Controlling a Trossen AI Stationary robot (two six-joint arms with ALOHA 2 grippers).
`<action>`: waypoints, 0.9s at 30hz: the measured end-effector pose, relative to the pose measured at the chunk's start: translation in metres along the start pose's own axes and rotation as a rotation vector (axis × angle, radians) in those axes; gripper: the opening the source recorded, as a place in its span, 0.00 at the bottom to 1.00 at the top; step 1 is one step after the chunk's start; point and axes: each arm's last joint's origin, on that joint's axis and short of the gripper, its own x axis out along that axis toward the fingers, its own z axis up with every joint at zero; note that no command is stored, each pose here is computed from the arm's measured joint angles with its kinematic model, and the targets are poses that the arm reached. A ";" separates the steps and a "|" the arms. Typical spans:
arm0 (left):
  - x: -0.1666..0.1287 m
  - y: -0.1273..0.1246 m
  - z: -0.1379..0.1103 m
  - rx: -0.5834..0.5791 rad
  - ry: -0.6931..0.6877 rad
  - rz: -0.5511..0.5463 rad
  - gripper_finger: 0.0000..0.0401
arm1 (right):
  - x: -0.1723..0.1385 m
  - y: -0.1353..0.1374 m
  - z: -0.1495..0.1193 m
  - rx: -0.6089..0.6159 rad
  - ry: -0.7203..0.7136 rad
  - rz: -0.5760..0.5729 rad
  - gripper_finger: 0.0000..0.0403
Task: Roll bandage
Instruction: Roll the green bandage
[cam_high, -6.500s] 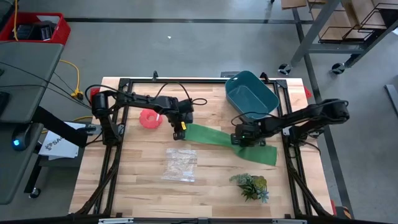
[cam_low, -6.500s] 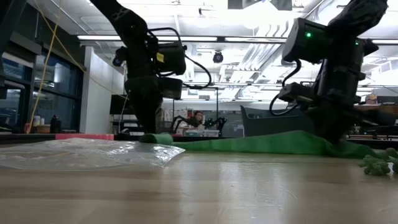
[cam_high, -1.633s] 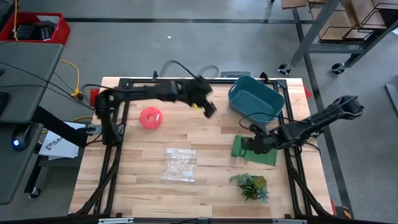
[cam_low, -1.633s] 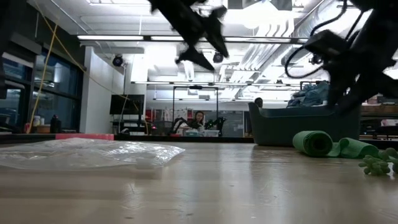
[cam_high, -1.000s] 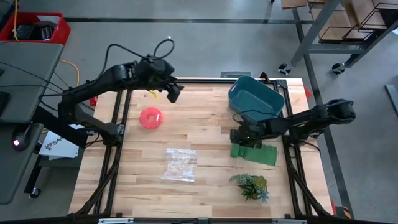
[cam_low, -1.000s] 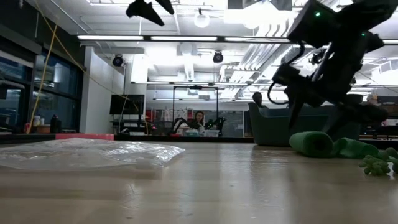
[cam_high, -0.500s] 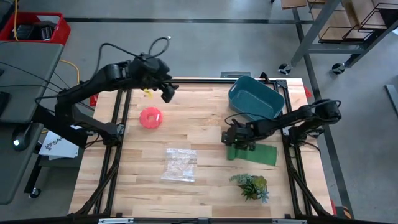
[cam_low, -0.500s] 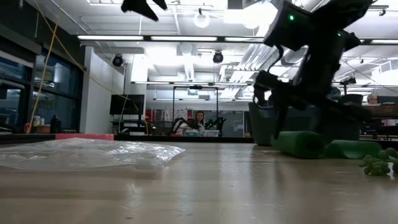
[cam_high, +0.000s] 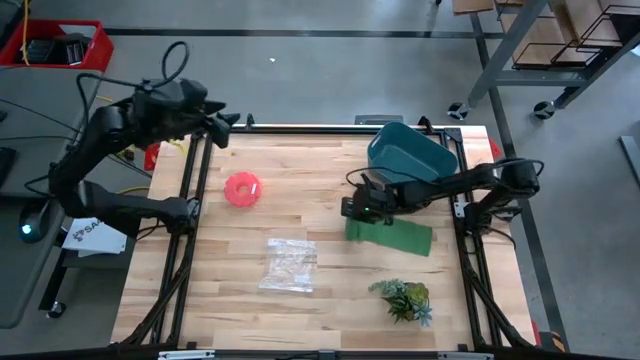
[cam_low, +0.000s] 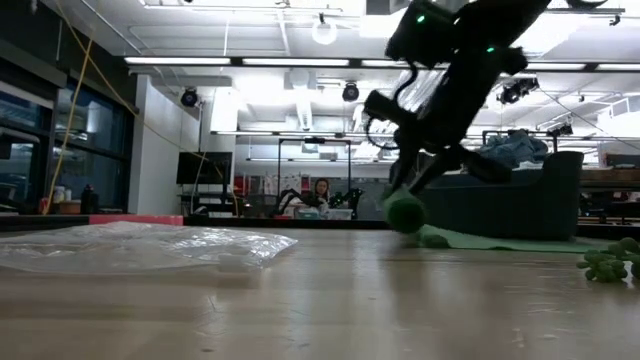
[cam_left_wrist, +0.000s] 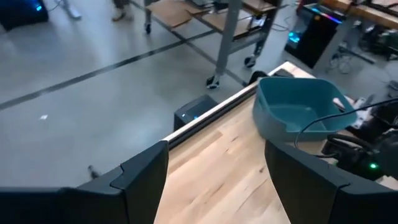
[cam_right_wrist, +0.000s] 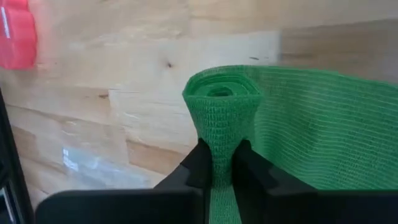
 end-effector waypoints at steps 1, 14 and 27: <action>-0.003 0.002 -0.002 -0.009 0.007 0.010 0.65 | 0.005 0.002 0.002 -0.010 0.008 -0.001 0.08; 0.000 0.002 -0.008 -0.021 0.085 0.009 0.65 | 0.036 0.039 0.023 -0.125 0.033 0.084 0.13; 0.023 -0.008 -0.008 0.037 0.154 -0.003 0.65 | 0.036 0.037 0.029 -0.077 0.066 0.050 0.43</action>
